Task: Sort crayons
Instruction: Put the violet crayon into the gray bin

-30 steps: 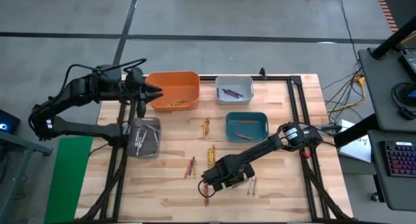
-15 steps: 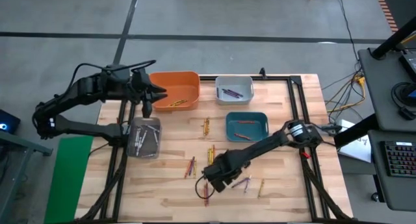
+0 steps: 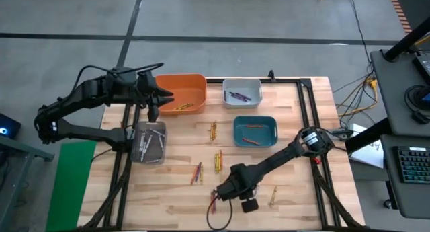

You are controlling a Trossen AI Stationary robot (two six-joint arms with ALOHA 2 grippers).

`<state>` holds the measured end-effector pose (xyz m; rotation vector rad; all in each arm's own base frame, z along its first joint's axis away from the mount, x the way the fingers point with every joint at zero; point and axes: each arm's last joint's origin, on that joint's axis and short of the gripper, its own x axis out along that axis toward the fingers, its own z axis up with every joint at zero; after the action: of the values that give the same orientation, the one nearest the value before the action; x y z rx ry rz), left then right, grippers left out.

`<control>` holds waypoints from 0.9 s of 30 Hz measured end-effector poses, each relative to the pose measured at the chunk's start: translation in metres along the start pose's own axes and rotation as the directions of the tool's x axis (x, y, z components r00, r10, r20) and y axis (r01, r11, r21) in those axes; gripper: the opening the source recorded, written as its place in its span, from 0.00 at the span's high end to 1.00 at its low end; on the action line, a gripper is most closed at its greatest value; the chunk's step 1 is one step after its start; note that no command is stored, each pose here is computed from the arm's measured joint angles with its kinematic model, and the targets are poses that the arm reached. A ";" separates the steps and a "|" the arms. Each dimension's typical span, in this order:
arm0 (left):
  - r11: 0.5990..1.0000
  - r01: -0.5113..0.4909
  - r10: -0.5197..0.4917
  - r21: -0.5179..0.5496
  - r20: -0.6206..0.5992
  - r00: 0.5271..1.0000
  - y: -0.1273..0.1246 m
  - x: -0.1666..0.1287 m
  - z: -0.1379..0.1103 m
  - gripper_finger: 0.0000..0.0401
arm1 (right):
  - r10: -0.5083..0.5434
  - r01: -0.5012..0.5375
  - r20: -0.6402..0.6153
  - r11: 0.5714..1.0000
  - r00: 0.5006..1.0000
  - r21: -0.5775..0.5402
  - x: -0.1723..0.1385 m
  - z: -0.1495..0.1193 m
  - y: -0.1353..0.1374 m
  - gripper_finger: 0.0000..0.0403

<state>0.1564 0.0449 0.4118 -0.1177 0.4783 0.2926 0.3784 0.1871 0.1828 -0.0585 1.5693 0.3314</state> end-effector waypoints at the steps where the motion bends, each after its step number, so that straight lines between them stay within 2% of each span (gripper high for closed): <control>1: 1.000 0.000 0.000 0.000 0.001 1.000 0.000 0.000 0.000 0.81 | -0.008 0.008 0.001 1.000 1.000 -0.015 0.001 0.000 0.000 0.80; 12: 1.000 0.000 0.000 0.000 0.003 1.000 0.000 -0.001 0.000 0.81 | -0.014 0.014 -0.002 0.999 1.000 -0.034 0.018 -0.005 -0.002 0.80; 19: 1.000 0.000 0.000 0.000 0.003 1.000 0.000 -0.001 0.000 0.81 | -0.011 0.012 0.010 1.000 1.000 -0.010 0.034 -0.008 -0.005 0.80; 27: 1.000 0.000 0.000 0.000 0.004 1.000 0.000 -0.001 0.000 0.81 | -0.019 0.019 0.025 1.000 0.999 0.001 0.039 -0.010 -0.008 0.80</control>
<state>0.1555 0.0446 0.4123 -0.1172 0.4745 0.2925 0.3696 0.1838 0.1428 -0.0684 1.5429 0.3153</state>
